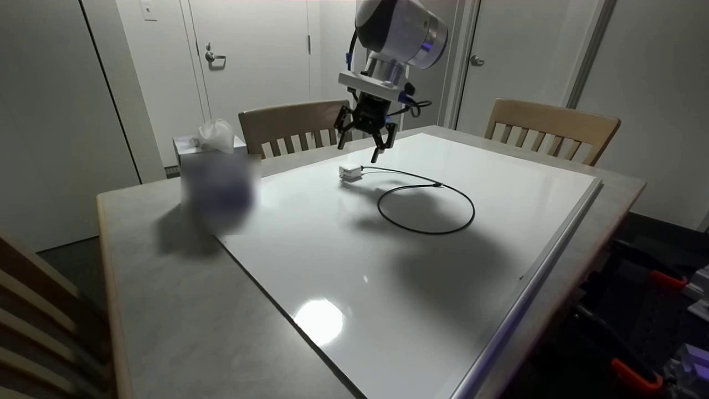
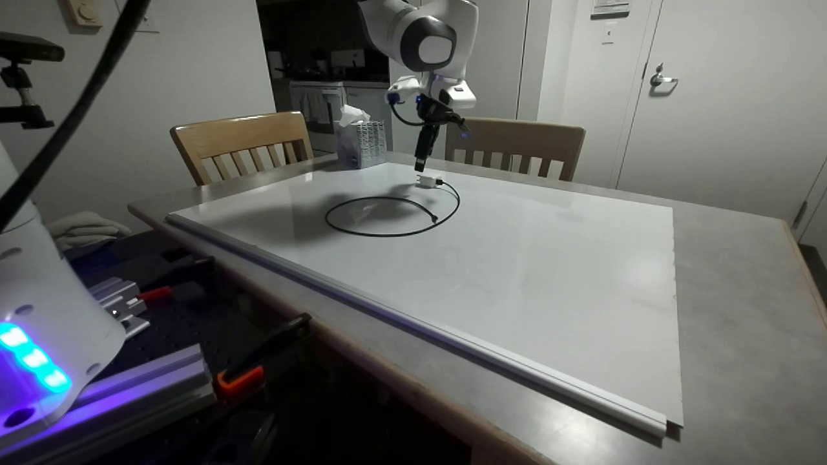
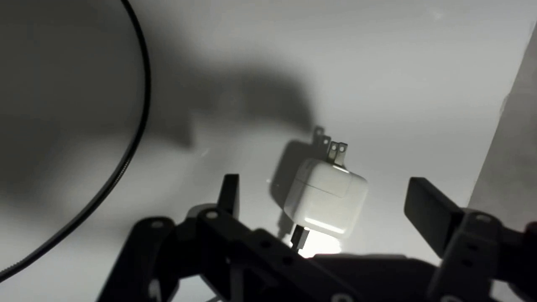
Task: Unwind the charger cable and stretch it along the board
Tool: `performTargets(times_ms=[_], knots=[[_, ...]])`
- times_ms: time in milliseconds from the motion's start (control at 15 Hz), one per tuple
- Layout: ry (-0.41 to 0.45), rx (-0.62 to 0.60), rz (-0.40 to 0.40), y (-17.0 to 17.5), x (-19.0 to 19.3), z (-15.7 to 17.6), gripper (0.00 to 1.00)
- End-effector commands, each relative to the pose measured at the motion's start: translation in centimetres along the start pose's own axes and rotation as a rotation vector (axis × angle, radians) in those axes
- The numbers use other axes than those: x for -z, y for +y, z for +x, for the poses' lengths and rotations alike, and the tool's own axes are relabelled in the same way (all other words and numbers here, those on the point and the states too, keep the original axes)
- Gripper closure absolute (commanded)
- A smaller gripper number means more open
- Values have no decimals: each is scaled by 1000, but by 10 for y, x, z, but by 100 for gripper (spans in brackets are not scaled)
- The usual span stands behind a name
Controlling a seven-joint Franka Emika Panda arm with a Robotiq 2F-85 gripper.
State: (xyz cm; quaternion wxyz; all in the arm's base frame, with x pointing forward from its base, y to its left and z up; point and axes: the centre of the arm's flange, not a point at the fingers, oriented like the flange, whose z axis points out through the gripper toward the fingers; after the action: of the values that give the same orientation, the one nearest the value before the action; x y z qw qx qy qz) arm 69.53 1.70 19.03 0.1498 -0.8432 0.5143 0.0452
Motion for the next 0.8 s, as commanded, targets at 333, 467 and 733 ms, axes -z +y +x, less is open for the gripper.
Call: performTargets(times_ms=[333, 467, 733], knots=[[40, -24, -75, -37, -29, -8, 0], [51, -39, -82, -34, -30, -7, 0], [70, -72, -113, -22, -29, 4, 0]])
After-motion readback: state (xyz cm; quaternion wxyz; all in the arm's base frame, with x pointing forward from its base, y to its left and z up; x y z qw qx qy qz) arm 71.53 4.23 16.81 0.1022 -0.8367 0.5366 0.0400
